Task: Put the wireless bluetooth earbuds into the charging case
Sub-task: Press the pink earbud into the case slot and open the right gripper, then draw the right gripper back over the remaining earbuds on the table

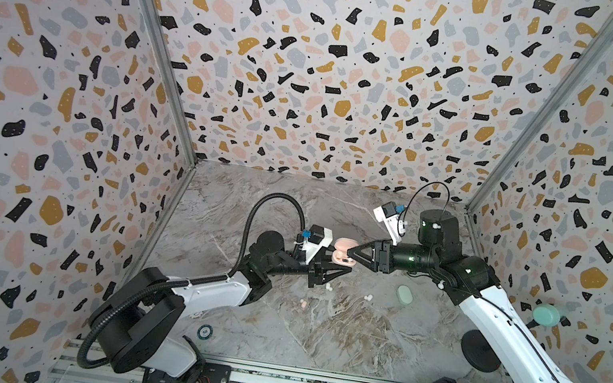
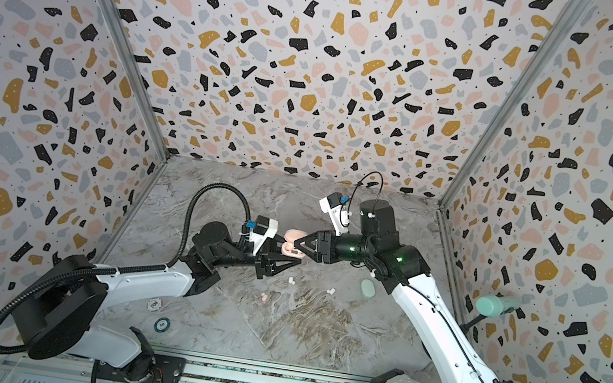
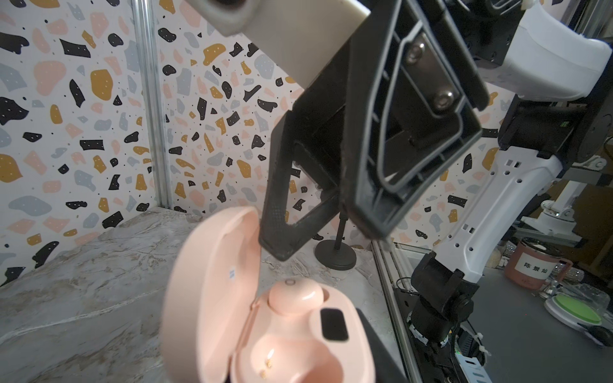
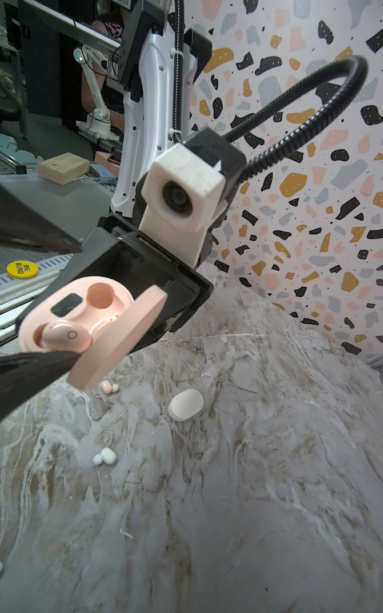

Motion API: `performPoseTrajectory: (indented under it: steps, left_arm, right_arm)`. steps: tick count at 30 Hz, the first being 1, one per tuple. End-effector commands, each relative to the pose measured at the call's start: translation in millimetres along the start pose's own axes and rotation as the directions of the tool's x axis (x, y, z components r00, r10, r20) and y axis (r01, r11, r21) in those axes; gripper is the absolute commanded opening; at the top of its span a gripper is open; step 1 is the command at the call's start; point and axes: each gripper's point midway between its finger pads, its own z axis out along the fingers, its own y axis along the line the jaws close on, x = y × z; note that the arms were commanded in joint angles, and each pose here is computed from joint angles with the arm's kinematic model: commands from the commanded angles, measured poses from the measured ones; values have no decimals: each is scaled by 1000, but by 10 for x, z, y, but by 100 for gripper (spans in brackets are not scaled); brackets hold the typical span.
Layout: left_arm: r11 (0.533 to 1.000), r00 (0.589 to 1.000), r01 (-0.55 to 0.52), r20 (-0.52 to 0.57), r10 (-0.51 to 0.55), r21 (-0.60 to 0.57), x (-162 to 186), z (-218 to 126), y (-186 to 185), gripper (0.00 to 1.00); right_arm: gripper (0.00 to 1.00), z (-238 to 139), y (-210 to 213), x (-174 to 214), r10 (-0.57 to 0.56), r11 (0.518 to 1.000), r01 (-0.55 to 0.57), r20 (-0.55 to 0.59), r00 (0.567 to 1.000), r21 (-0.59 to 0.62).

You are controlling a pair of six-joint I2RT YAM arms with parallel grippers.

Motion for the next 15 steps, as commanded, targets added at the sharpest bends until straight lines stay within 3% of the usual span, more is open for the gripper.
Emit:
performPoseTrajectory:
  steps: [1,8,15]
  left_arm:
    - [999,997,0,73,2,-32,-143,-135,108,41]
    - [989,997,20,80,-8,-149,-170,-415,422,42]
    - [971,994,10,106,16,-240,-293,-669,700,42]
  right_arm:
    - [52,-117,209,26,-36,999,36,12,999,3]
    - [61,104,123,449,-19,998,23,-59,998,63]
    - [62,735,-183,1118,7,991,16,-174,985,134]
